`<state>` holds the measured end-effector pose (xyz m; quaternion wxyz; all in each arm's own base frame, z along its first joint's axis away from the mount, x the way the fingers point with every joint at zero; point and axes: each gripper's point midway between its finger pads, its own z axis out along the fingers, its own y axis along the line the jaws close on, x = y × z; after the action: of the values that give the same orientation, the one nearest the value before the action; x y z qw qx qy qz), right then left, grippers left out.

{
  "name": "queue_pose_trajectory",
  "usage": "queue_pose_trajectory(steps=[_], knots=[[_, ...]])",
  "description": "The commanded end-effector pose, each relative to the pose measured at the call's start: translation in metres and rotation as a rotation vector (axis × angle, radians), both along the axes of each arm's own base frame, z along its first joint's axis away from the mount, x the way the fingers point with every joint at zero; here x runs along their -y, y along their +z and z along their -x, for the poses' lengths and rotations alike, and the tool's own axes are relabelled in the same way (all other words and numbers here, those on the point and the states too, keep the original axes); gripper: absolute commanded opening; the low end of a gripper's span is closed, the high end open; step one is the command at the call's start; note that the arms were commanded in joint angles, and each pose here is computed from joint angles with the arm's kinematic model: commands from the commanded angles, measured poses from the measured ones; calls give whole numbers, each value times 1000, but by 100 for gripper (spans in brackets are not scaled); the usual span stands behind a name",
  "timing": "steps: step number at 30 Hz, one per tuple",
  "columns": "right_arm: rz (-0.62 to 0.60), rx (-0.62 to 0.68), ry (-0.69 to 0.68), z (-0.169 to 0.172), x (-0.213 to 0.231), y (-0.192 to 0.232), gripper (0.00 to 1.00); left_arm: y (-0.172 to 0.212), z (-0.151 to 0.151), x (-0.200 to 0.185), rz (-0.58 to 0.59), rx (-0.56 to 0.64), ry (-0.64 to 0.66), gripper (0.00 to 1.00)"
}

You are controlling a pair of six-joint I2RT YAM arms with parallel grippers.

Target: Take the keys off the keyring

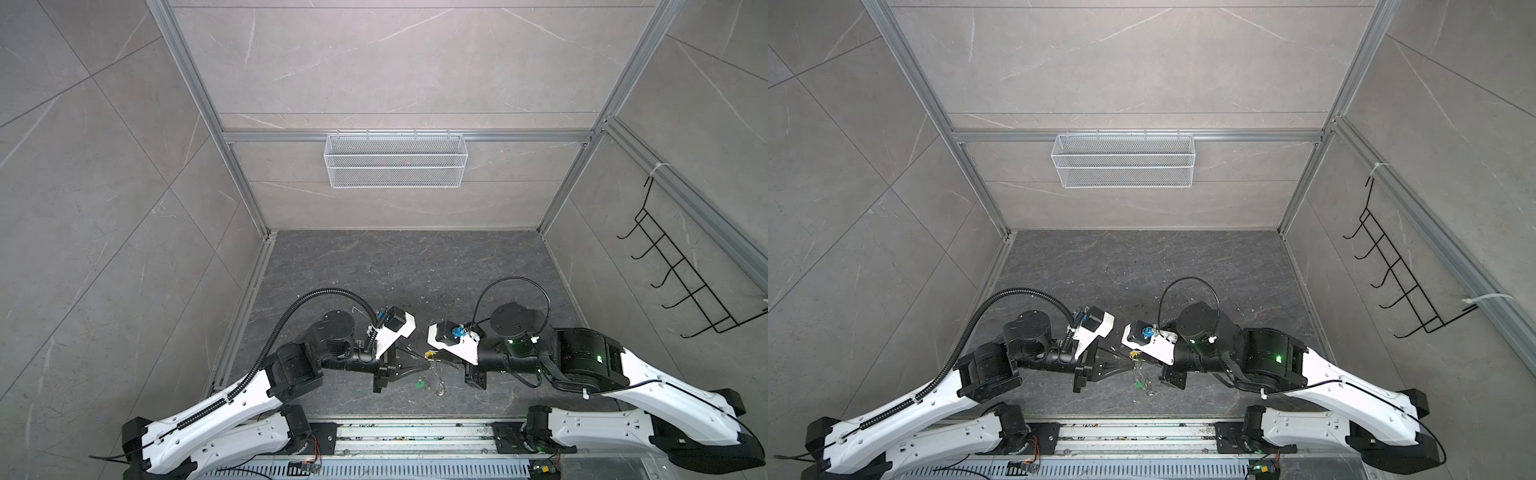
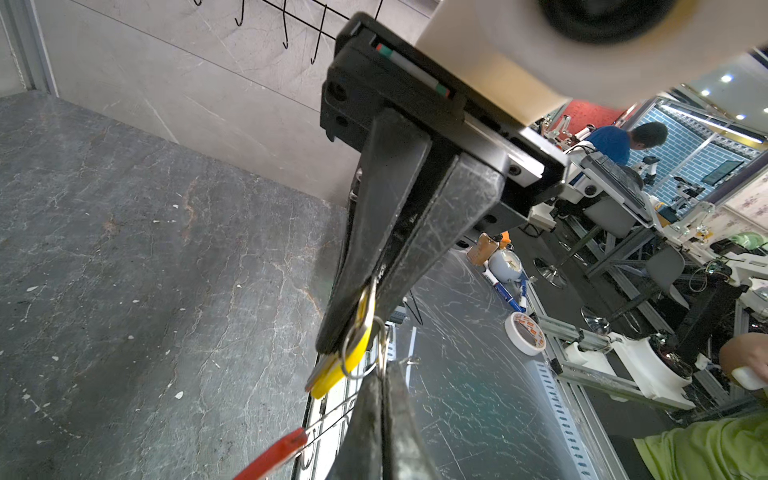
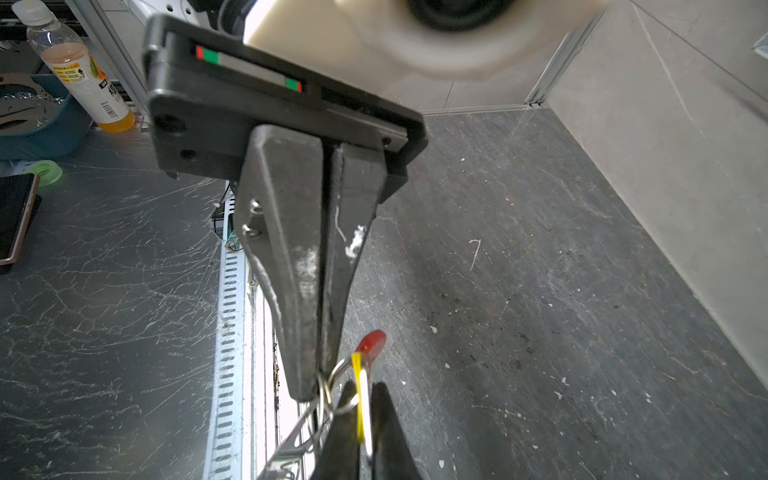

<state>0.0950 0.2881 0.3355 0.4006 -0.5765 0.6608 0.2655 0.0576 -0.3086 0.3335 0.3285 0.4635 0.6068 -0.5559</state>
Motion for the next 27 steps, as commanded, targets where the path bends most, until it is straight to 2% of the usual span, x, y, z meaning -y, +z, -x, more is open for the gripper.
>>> queue_pose_trajectory(steps=[1,8,27], knots=[[-99,21,18,2,-12,31,15,5,4,0,33,-9,-22,0],[-84,4,41,7,-19,27,29,8,1,-3,71,-10,5,0],[-5,31,21,3,-38,31,33,29,-10,-16,310,119,108,0]])
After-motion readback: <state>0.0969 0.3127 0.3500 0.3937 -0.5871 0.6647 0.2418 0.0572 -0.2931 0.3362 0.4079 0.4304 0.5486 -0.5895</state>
